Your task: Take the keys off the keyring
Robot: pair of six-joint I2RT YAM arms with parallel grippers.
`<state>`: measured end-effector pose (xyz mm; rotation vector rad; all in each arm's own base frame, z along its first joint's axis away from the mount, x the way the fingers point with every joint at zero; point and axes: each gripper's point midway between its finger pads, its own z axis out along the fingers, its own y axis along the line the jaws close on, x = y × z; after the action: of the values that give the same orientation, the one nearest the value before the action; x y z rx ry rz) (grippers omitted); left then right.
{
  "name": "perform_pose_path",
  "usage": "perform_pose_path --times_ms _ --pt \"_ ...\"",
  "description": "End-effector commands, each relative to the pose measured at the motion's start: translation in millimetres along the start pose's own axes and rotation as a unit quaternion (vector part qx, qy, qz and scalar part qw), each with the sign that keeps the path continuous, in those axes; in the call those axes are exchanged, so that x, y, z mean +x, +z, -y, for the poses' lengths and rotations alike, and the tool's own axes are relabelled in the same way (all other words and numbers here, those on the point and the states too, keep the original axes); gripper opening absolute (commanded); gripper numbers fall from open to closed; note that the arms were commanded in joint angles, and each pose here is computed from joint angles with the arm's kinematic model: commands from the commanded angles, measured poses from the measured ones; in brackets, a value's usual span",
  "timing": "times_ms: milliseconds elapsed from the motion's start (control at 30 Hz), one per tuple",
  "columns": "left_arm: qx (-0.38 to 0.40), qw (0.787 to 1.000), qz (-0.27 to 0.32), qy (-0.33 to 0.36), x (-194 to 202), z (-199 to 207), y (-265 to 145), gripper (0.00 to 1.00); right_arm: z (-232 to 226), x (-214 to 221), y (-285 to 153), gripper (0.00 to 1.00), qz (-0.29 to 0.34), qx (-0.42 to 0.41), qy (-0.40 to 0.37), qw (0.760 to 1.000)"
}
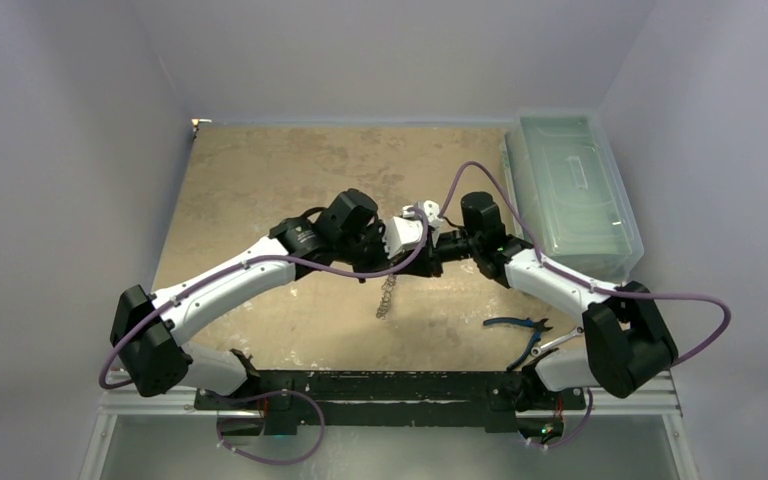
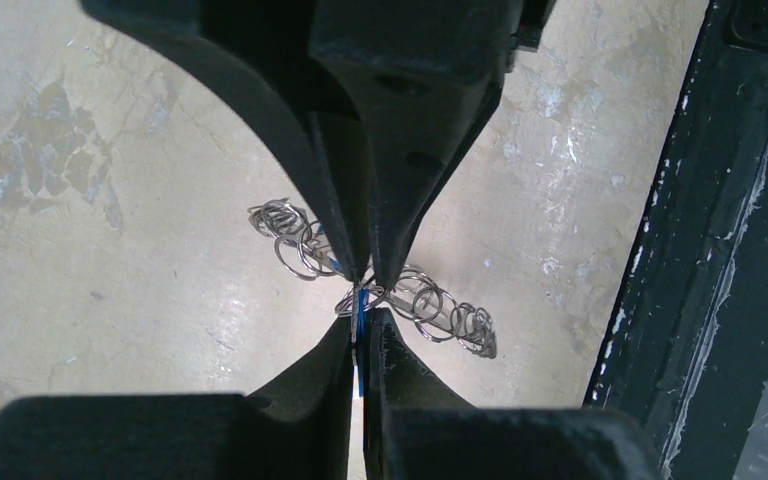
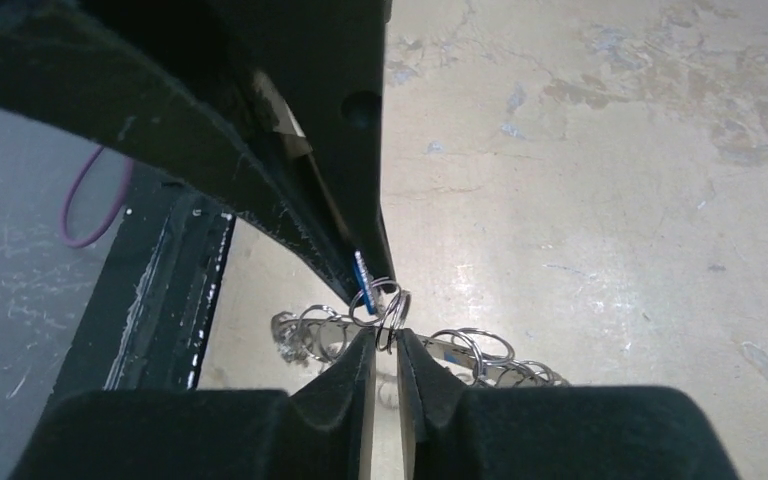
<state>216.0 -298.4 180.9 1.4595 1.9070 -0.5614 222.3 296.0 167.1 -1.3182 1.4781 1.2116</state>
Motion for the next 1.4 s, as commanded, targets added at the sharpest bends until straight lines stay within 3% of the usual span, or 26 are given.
perform_pose_path --times_ms 0,133,367,733,1033,1367 --pt "-0.011 0.999 0.042 -0.013 -24 -11 -10 0.00 1 -3 0 0.12 0.005 0.004 -0.031 0.999" --pt "-0.011 0.999 0.042 -0.025 -22 -13 -11 0.00 1 -5 -1 0.00 0.007 0.004 -0.040 0.999" --pt "-0.017 0.997 0.017 -0.072 -1 -28 -6 0.00 -1 -5 -2 0.00 0.012 0.003 -0.053 0.999" --pt "0.040 0.991 -0.001 -0.130 25 -27 4 0.00 10 -16 0 0.00 0.032 0.017 -0.126 0.991" --pt "0.097 0.985 0.010 -0.140 27 -18 9 0.00 11 -18 1 0.00 0.062 0.026 -0.148 0.987" --pt "0.082 0.987 0.049 -0.130 11 -27 10 0.00 12 -8 2 0.00 0.057 0.028 -0.149 0.987"
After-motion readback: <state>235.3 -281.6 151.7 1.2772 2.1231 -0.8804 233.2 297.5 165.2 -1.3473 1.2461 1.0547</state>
